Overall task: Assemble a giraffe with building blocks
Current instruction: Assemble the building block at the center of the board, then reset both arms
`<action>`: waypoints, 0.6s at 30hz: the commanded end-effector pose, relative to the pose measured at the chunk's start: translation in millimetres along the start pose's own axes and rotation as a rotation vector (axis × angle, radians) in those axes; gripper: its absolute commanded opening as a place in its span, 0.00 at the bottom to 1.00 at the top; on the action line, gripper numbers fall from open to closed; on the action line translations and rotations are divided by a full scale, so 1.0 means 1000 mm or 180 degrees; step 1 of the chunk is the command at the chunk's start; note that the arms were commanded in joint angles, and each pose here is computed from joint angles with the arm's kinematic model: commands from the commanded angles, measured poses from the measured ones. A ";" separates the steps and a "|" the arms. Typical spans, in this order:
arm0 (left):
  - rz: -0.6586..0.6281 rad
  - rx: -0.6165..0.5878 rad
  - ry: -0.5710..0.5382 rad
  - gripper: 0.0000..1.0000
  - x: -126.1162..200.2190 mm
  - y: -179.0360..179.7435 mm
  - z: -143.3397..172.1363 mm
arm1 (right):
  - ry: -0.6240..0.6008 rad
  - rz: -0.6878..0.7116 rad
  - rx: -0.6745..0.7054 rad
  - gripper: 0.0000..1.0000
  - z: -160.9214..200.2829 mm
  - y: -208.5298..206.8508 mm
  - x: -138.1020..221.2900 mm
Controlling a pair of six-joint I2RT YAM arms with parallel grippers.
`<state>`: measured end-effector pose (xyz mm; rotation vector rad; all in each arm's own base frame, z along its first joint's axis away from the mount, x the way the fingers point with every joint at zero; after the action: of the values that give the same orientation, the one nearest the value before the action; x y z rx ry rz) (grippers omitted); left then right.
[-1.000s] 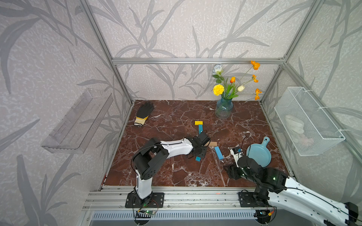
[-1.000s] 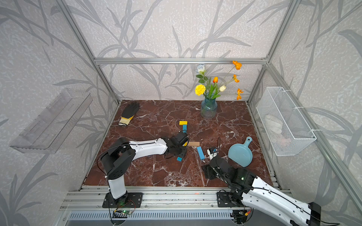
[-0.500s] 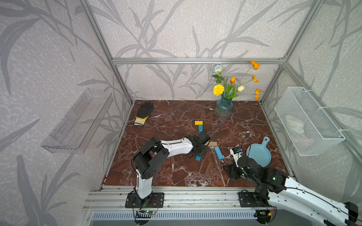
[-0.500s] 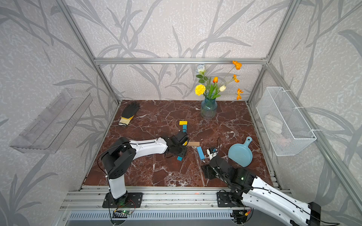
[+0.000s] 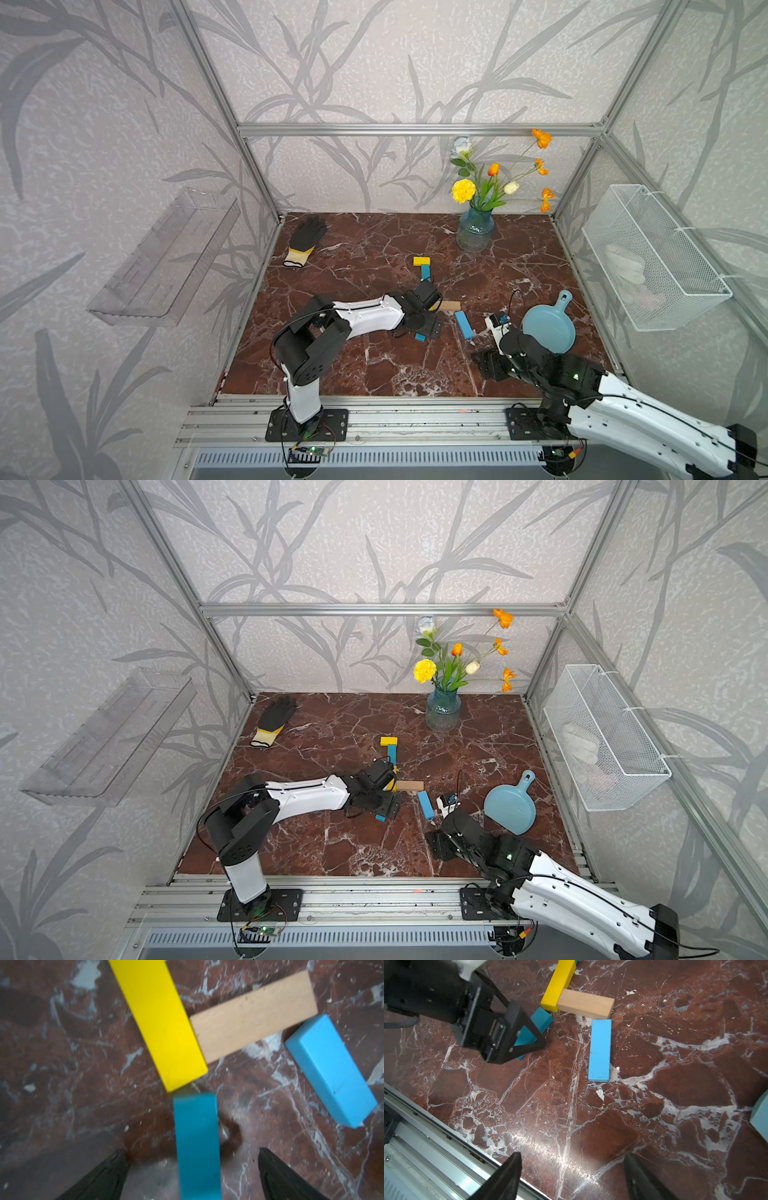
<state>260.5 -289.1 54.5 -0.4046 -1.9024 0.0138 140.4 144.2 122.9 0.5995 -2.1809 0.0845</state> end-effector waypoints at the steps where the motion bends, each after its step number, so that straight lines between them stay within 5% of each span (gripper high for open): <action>1: 0.0113 0.0111 -0.0480 0.99 0.063 0.000 -0.022 | -0.0227 0.0097 0.0030 0.88 -0.025 -0.003 0.021; 2: 0.0093 0.0143 -0.0674 0.99 0.081 0.004 -0.031 | -0.0309 0.0226 0.0030 0.99 -0.034 -0.010 0.027; 6: 0.0017 0.0647 -0.1725 1.00 0.152 0.061 -0.081 | -0.0678 0.0978 -0.0118 0.99 -0.078 -0.061 0.035; 8: -0.0382 0.1011 -0.2062 1.00 0.162 0.115 -0.092 | -0.0923 0.1369 -0.0265 0.99 -0.095 -0.096 0.025; 10: -0.1249 0.1300 -0.2456 1.00 0.174 0.172 -0.089 | -0.1207 0.1769 0.0031 0.99 -0.111 -0.119 0.015; 13: -0.2194 0.1435 -0.2800 0.99 0.185 0.219 -0.073 | -0.1461 0.2296 0.0579 0.99 -0.119 -0.143 -0.007; 18: -0.2839 0.1372 -0.2831 0.99 0.176 0.258 -0.051 | -0.1221 0.2504 0.0508 0.99 -0.101 -0.175 -0.042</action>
<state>320.8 -37.7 151.3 0.6110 -2.6160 0.0696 286.4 35.1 93.4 -0.1084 -2.4705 0.5577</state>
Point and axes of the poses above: each gripper's point midway between its finger pads, its own x axis back along the fingers, its own y axis along the line the jaws close on, z = x × y, the point moved 2 cm from there along x, back along the fingers, and after that the axes turned 8 degrees about x, right-handed, at the moved point
